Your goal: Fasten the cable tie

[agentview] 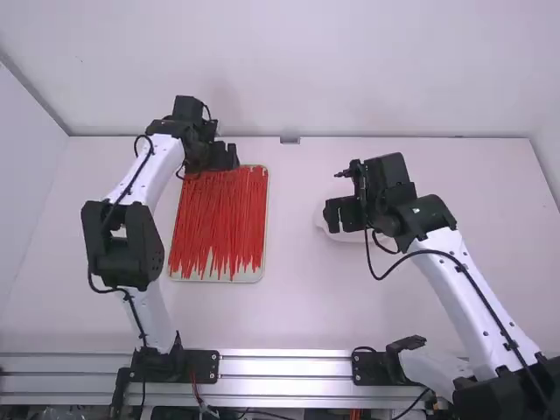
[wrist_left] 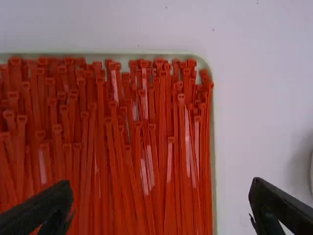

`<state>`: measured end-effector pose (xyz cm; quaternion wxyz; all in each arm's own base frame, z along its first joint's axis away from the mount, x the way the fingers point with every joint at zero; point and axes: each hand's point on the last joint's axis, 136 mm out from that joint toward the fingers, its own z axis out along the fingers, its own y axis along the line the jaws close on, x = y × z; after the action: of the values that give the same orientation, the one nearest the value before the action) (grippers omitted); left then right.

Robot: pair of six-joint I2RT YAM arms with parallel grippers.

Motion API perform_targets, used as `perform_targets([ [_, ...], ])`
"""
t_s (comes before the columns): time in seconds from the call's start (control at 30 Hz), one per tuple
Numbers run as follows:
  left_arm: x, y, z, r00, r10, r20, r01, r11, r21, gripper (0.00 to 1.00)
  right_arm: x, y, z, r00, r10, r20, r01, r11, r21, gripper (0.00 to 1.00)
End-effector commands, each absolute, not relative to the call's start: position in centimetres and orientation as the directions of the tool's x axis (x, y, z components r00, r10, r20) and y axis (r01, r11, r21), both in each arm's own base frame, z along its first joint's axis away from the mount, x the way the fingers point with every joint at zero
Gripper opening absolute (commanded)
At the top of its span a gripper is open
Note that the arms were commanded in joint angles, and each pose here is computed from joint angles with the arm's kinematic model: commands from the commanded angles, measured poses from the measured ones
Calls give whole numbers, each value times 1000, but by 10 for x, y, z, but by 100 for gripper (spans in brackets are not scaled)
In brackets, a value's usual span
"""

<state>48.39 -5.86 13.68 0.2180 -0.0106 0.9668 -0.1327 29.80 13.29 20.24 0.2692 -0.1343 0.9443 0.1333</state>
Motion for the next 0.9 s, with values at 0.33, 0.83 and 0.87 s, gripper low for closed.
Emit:
perform_targets([
  [0.33, 474, -88, 60, -916, -99, -389, 27, 952, -306, 54, 302, 135, 212, -811, -175, -558, -327, 927, 184, 99],
  [0.83, 463, -103, 30, -910, -59, -410, 96, 933, -347, 49, 298, 133, 209, -823, -178, -539, -321, 929, 184, 99],
  [0.87, 464, -102, 28, -908, -57, -414, 90, 941, -327, 49, 298, 133, 209, -823, -178, -540, -321, 929, 184, 100],
])
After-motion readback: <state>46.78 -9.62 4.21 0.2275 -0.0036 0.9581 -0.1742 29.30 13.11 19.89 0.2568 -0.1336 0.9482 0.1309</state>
